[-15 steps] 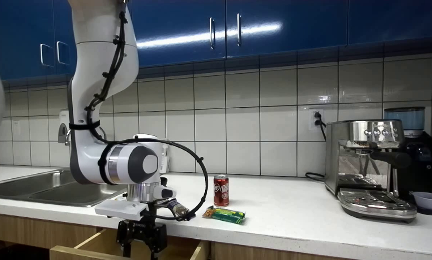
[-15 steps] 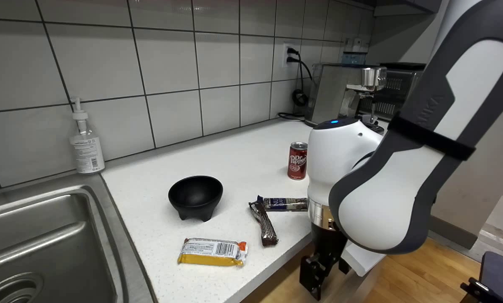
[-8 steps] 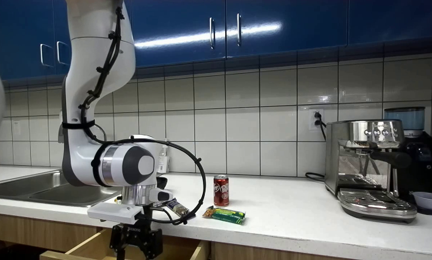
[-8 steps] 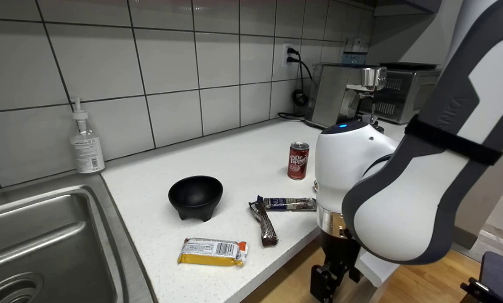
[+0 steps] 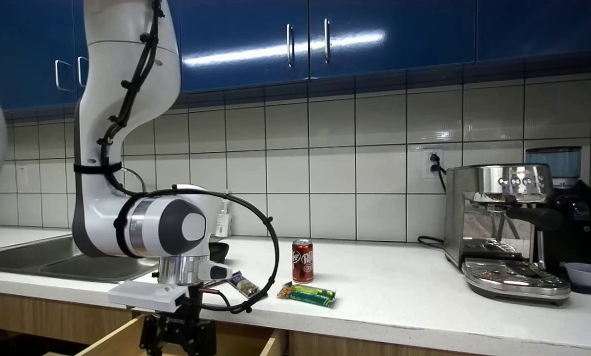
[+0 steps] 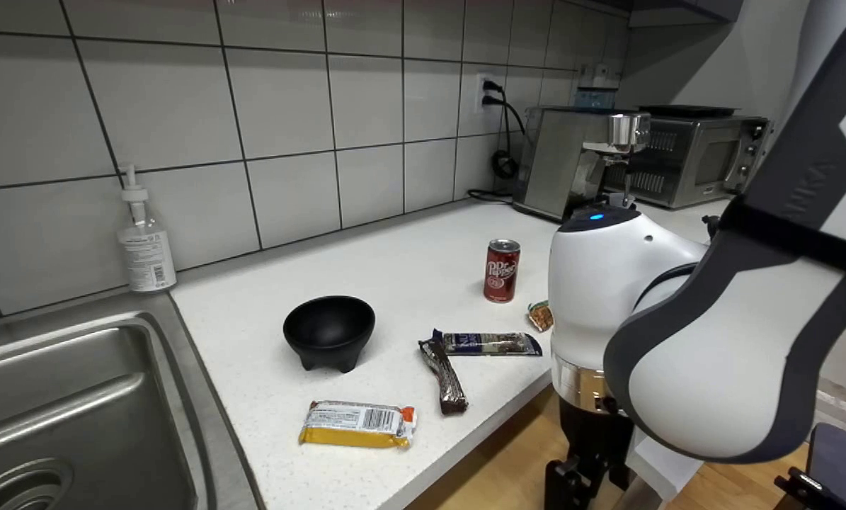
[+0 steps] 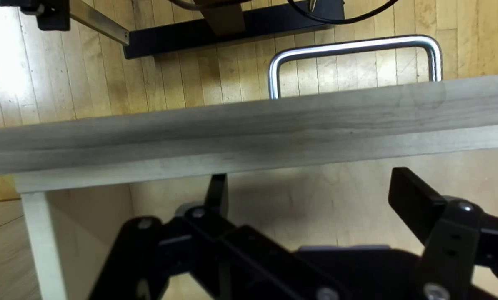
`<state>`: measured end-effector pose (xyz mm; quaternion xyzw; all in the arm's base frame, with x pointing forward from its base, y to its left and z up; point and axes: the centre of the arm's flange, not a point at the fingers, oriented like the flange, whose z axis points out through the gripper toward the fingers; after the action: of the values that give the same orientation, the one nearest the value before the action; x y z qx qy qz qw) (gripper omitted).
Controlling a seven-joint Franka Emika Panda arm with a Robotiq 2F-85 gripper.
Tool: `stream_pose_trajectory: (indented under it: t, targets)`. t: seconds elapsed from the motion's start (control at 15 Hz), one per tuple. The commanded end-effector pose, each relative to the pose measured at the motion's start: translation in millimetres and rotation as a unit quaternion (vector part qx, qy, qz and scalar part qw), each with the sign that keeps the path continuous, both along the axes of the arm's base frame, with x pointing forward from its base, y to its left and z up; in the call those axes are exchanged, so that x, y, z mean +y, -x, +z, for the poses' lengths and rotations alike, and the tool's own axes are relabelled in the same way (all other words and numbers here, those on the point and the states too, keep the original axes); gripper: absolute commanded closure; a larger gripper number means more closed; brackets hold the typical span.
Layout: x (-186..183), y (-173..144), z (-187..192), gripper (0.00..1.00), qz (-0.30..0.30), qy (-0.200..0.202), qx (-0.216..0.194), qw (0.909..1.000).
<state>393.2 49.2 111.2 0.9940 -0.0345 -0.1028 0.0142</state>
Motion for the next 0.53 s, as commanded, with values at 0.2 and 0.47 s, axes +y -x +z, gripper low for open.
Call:
stream_pose_trajectory:
  t: [0.2, 0.47]
  targets:
    - [-4.6, 32.6, 19.7, 0.00, 0.012, 0.000, 0.022, 0.9997]
    - [-5.8, 40.5, 25.2, 0.00, 0.016, 0.002, 0.029, 0.9994]
